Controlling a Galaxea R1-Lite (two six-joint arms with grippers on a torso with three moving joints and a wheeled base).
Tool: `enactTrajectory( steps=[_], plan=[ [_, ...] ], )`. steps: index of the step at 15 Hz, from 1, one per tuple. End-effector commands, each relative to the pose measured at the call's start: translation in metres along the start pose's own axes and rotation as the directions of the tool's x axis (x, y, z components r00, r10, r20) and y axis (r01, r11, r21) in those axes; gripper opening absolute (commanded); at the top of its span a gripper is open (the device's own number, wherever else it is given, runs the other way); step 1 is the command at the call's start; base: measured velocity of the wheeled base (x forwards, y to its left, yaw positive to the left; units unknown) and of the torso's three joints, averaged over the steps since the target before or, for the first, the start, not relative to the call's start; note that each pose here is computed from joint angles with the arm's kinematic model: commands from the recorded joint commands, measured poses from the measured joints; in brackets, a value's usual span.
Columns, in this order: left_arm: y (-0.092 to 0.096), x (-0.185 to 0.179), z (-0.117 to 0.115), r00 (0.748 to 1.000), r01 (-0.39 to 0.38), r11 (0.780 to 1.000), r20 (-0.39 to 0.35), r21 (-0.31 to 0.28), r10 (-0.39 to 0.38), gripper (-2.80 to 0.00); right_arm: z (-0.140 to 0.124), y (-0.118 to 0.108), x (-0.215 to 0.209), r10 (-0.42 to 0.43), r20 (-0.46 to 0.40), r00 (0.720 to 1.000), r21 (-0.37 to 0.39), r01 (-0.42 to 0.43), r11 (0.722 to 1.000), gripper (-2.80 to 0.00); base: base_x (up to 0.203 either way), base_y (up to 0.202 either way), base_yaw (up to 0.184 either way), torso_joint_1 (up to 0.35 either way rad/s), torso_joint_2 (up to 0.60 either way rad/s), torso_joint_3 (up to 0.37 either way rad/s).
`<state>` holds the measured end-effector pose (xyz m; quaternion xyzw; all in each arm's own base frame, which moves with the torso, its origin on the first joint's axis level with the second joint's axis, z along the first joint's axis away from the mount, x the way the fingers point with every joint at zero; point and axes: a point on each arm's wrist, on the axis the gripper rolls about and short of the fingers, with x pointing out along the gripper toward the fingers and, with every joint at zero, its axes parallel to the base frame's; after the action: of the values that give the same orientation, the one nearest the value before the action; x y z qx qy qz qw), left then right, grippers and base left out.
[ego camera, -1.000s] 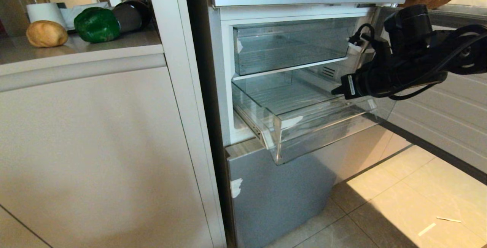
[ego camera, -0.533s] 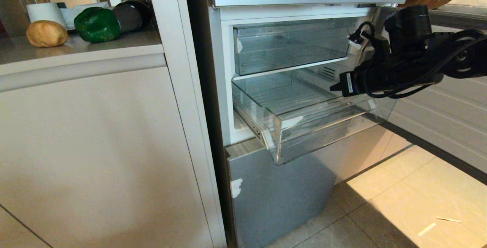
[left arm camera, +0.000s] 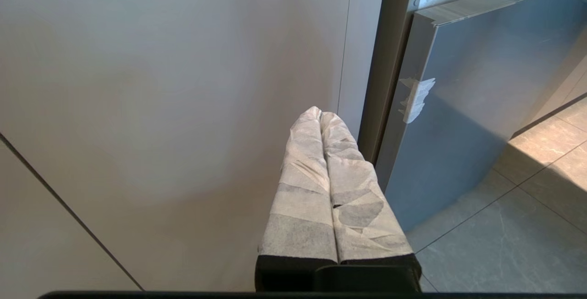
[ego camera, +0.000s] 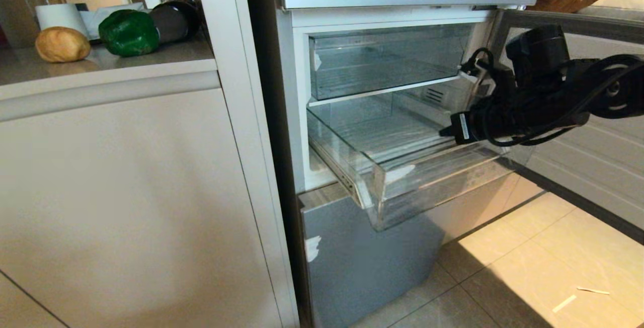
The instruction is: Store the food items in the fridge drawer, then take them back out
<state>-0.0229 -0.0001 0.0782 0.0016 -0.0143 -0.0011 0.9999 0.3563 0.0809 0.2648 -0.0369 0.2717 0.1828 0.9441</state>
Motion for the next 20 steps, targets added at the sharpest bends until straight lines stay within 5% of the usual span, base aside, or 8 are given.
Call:
enactTrajectory(
  steps=[1,9,12,15,20],
  plan=[
    [0.000,0.001,-0.003,1.000,0.001,1.000,-0.010,0.000,-0.001,-2.80,-0.006,0.003,-0.018,-0.013,-0.009,1.000,-0.001,0.013,1.000,-2.80,0.000,0.000,0.000,0.000,0.00,0.000],
    [0.000,0.001,-0.003,1.000,0.000,1.000,-0.010,0.000,0.000,-2.80,-0.004,0.005,-0.035,-0.041,0.028,0.999,-0.001,0.041,0.999,-2.80,0.000,0.000,0.000,0.000,0.00,0.000],
    [0.000,0.001,-0.003,1.000,0.000,1.000,-0.010,0.000,0.000,-2.80,0.009,0.005,-0.039,-0.048,0.148,0.988,-0.013,0.050,0.999,-2.80,0.000,0.000,0.000,0.000,0.00,0.000],
    [0.000,0.001,-0.003,1.000,0.001,1.000,-0.010,0.000,-0.001,-2.80,0.024,0.010,-0.066,-0.052,0.354,0.934,-0.027,0.066,0.997,-2.80,0.000,0.000,0.000,0.000,0.00,0.000],
    [0.000,0.001,-0.003,1.000,0.001,1.000,-0.010,0.000,-0.001,-2.80,0.017,0.030,-0.166,-0.095,0.615,0.783,-0.018,0.134,0.991,-2.80,0.000,0.000,0.000,0.000,0.00,0.000]
  ],
)
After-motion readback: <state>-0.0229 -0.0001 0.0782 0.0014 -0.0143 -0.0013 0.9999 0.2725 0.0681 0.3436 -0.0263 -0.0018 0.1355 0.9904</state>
